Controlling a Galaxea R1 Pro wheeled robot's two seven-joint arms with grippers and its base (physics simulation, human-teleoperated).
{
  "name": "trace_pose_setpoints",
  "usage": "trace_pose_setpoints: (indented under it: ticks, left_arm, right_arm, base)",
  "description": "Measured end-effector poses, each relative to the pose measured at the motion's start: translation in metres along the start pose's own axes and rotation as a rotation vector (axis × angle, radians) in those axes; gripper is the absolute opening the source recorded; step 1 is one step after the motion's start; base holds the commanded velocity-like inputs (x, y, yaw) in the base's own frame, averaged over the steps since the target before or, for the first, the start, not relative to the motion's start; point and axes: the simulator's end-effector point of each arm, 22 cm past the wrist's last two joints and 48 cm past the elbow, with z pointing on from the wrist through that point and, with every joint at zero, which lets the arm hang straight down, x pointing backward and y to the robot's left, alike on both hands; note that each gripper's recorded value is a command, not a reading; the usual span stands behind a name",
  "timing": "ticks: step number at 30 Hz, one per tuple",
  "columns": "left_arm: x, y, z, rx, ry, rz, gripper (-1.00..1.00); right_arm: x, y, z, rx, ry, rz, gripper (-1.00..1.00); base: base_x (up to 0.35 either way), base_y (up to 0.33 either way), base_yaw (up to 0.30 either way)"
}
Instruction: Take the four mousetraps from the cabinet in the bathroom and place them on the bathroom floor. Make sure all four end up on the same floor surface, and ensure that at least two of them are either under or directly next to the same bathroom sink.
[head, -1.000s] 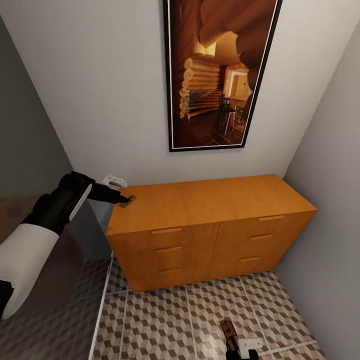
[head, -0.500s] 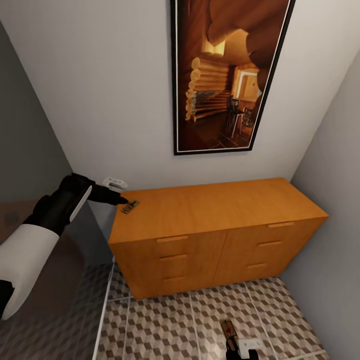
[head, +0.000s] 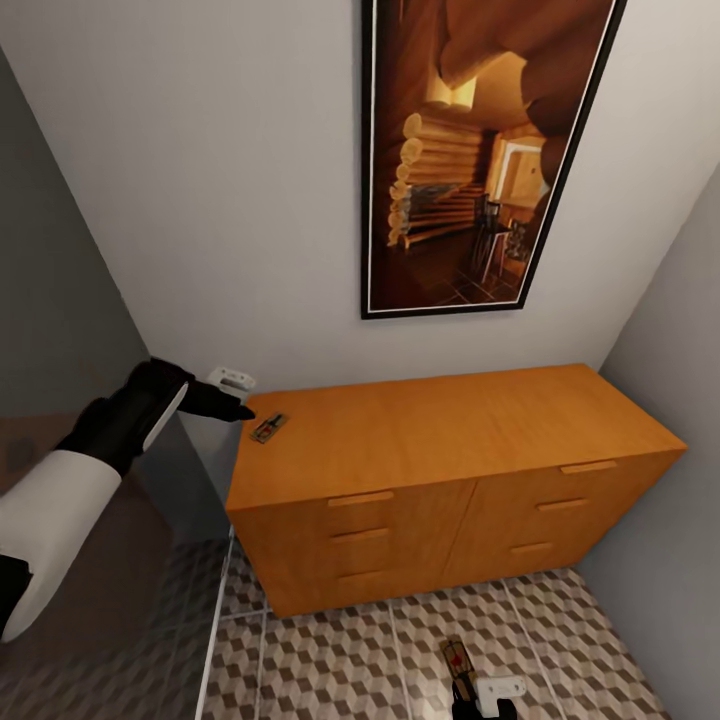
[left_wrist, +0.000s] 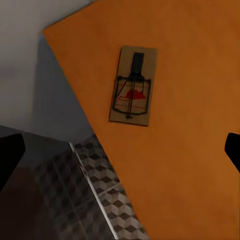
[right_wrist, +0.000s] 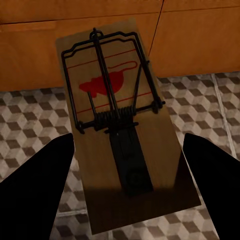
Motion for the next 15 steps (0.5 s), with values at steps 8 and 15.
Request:
trace_pose_setpoints:
  ticks: [8, 15]
  left_arm:
    - [0.021, -0.007, 0.015, -0.003, 0.06, 0.052, 1.0]
    - [0.031, -0.012, 0.02, 0.018, 0.083, 0.048, 1.0]
  right_arm:
    - [0.0, 0.0, 0.0, 0.0, 0.0, 0.0, -1.0]
    - [0.0, 0.0, 0.0, 0.0, 0.0, 0.0, -1.0]
  base:
    - [0.003, 0.001, 0.0]
    - [0.0, 0.0, 0.0]
